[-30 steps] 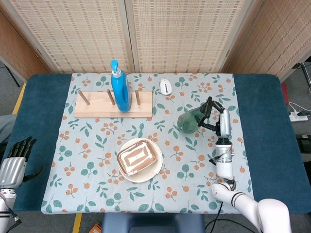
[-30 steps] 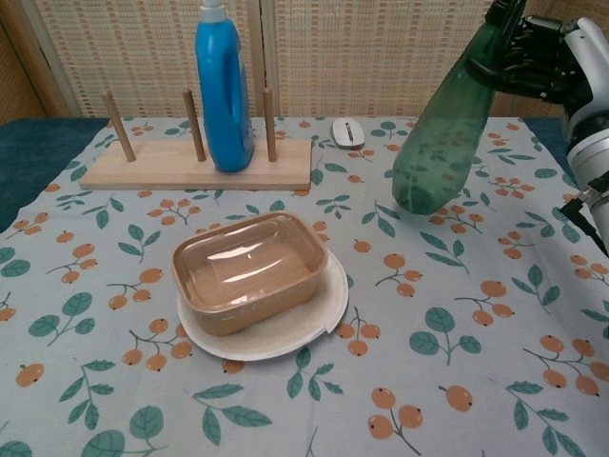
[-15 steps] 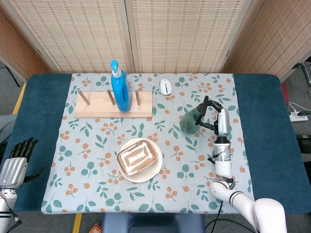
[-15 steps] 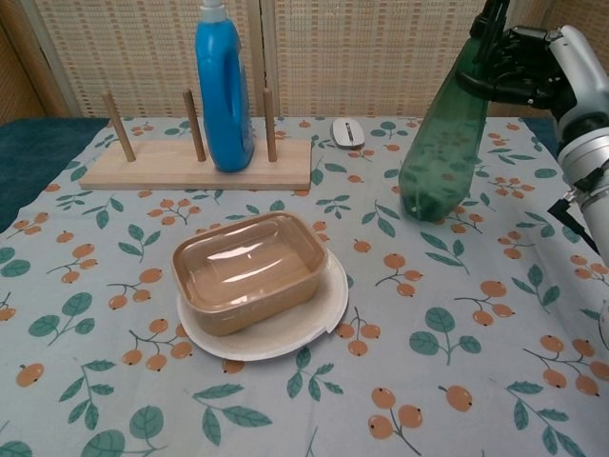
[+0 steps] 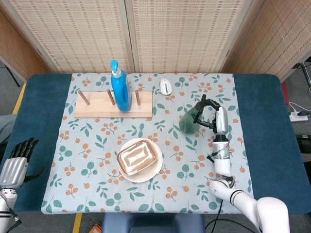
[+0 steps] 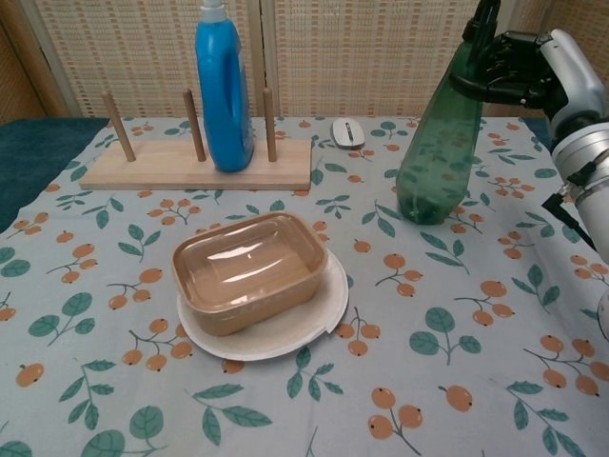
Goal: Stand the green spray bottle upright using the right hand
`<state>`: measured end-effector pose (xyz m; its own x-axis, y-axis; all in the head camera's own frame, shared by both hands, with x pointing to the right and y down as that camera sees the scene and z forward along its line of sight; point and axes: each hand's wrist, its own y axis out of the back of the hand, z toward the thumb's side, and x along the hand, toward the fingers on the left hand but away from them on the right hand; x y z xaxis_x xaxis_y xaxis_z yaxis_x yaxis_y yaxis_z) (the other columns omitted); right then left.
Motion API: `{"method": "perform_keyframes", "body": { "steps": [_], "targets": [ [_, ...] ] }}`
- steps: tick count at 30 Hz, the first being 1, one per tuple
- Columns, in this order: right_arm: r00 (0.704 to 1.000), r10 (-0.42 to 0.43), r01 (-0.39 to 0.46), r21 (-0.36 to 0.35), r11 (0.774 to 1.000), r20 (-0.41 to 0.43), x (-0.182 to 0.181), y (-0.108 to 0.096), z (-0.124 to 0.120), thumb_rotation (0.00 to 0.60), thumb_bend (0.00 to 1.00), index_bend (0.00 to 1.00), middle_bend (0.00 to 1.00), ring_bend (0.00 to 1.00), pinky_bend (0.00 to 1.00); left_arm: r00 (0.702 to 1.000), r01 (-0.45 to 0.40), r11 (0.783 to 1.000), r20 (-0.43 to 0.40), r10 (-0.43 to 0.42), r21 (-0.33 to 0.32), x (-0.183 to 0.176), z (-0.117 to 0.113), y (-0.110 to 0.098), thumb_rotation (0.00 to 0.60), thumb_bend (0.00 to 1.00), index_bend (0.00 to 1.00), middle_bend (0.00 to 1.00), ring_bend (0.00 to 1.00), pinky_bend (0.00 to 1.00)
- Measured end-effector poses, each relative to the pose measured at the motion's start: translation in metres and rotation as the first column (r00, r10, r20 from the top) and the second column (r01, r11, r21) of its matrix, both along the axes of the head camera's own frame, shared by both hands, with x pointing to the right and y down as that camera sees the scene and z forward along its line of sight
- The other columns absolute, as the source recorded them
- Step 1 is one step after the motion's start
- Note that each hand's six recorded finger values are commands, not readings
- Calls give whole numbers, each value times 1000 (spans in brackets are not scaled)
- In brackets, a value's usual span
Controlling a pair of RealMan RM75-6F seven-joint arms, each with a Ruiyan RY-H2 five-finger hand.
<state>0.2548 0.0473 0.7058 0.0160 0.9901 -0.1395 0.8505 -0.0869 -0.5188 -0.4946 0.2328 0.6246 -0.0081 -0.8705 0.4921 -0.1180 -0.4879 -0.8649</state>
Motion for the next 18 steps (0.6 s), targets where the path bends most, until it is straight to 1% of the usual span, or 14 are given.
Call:
{"method": "perform_keyframes", "body": {
  "steps": [2,4,7,13,17,18],
  "targets": [
    [1000,13,-13,-12,1000,20,2,-1,1,600,159,685,538,396,345,1000,0,1000,-1,0,0,0,0,-1,600,245,0,0,0,0],
    [1000,20,-19,-16,1000,21,4,-1,2,600,159,685,538,396,342,1000,-2,1000,-1,2,-1,1,1,-1,600,244,0,0,0,0],
    [1000,21,-20,-21,1000,9,5,-1,3,600,159,685,538,396,337,1000,-5,1000,4,5,-1,1,1,-1,600,245,0,0,0,0],
    [999,-7,6,-15,1000,-42,3,-2,3,600,159,684,538,396,335,1000,-6,1000,3,6,0,2,2,-1,600,243,0,0,0,0],
    [999,-17,16,-17,1000,-50,1,-4,2,600,158,657,538,384,329,1000,-17,1000,6,17,-4,4,3,0,600,243,0,0,0,0],
    [998,-20,19,-19,1000,-51,0,-4,3,600,157,635,538,374,321,1000,-19,1000,7,19,-4,4,3,0,600,243,0,0,0,0]
  ]
}}
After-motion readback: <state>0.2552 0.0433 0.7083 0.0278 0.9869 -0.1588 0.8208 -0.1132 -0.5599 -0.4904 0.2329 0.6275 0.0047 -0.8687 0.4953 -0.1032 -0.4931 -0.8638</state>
